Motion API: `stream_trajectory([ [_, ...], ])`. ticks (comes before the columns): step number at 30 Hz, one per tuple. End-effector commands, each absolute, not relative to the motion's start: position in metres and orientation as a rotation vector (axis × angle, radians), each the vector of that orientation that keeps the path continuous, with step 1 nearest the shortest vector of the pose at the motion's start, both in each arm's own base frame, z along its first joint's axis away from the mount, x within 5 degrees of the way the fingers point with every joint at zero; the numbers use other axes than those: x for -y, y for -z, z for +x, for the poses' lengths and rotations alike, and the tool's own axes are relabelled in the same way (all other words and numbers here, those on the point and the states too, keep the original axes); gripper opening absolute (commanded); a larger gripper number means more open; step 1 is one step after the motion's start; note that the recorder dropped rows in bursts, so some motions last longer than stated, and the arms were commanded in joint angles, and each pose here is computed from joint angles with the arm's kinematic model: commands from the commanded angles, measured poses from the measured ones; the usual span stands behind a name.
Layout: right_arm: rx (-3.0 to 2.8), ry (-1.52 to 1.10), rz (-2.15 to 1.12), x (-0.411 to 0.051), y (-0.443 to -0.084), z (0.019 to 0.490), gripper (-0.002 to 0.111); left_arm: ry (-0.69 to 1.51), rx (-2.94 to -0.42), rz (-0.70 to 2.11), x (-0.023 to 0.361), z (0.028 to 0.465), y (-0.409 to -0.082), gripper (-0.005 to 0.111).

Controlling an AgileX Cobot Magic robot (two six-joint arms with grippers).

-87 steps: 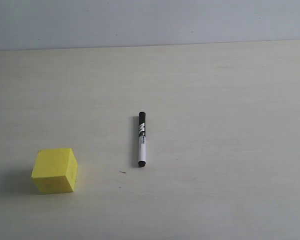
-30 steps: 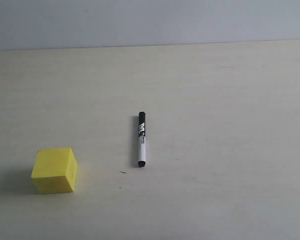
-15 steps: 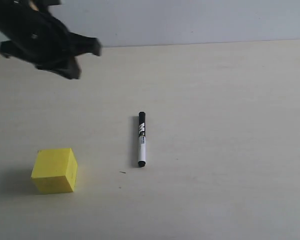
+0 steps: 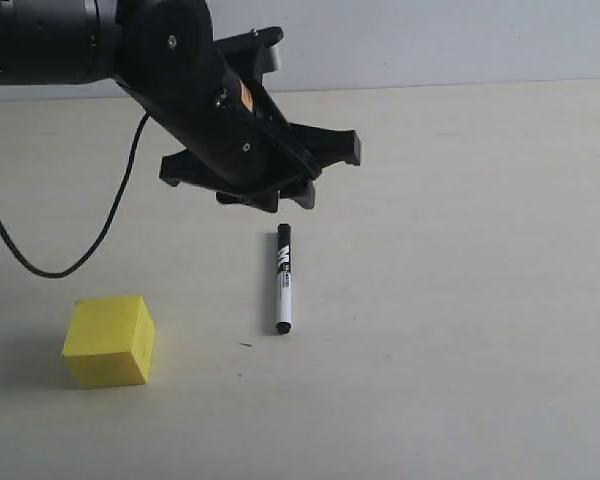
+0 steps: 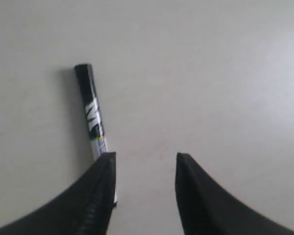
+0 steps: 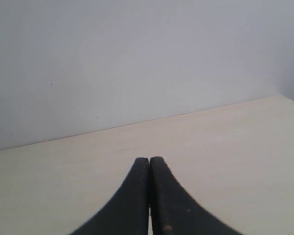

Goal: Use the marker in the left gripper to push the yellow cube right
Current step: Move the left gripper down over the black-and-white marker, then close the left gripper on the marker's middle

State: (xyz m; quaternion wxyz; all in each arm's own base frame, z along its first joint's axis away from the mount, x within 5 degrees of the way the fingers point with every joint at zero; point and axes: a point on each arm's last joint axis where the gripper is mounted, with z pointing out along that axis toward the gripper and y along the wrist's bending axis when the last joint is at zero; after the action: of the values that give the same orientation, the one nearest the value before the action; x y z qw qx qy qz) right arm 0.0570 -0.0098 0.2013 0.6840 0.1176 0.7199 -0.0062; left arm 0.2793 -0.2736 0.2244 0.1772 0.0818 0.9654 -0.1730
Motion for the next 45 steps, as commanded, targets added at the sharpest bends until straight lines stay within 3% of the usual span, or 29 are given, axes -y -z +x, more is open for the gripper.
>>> stream_trajectory([
  [1, -1.607, 0.023, 0.264, 0.01, -0.201, 0.057, 0.0, 0.358, -2.901, 0.177, 0.273, 0.277, -0.211, 0.049],
  [16, -1.607, 0.023, 0.264, 0.01, -0.201, 0.057, 0.0, 0.173, -3.105, 0.189, 0.303, 0.304, -0.167, 0.049],
  [29, -1.607, 0.023, 0.264, 0.01, -0.201, 0.057, 0.0, 0.088, -3.18, 0.147, 0.307, 0.308, -0.13, 0.049],
  [45, -1.607, 0.023, 0.264, 0.01, -0.201, 0.057, 0.0, 0.092, -3.178, 0.143, 0.309, 0.31, -0.12, 0.049],
])
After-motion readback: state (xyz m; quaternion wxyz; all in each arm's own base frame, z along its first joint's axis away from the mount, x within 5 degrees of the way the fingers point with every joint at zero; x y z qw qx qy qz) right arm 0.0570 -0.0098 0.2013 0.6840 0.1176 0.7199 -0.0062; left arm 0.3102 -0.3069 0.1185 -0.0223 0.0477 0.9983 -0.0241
